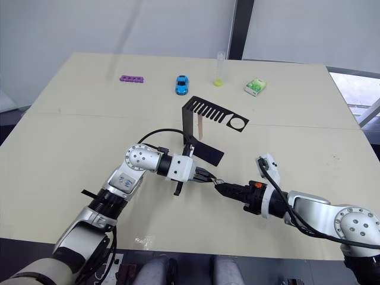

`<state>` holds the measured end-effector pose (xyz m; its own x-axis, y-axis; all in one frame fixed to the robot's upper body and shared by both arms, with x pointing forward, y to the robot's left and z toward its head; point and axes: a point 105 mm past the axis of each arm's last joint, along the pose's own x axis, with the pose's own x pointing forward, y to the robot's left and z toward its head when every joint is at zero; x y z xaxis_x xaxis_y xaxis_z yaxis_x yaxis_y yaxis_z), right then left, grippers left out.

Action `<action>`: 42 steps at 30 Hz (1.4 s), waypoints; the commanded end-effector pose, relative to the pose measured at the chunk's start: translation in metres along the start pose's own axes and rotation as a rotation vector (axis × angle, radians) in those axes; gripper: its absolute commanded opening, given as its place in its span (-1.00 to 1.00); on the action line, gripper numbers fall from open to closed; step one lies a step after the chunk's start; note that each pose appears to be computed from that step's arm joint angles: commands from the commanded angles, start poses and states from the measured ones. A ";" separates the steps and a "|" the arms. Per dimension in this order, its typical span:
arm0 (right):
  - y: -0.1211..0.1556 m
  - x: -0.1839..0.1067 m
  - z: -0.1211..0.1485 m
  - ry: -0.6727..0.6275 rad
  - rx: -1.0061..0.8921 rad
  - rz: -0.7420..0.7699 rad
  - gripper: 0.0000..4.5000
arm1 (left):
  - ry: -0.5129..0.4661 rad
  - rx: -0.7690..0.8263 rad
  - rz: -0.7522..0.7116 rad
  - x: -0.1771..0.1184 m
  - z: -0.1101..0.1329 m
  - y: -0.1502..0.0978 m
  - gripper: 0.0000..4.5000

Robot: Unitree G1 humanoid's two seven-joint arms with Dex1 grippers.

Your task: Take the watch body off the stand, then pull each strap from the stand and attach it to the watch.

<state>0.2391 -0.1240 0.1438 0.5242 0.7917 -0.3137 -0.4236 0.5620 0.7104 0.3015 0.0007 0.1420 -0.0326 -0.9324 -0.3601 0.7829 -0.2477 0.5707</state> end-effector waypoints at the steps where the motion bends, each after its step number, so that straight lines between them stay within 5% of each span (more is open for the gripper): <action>1: 0.027 0.004 -0.010 0.038 -0.016 0.142 -0.33 | -0.120 0.110 -0.021 0.020 0.036 0.006 -1.00; 42: 0.032 0.006 -0.011 0.056 -0.037 0.161 -0.33 | -0.125 0.109 -0.026 0.022 0.038 0.007 -1.00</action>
<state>0.2379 -0.1227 0.1446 0.5086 0.7984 -0.3223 -0.4378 0.5621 0.7017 0.3013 -0.0004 0.1430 -0.0355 -0.9328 -0.3587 0.7808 -0.2500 0.5727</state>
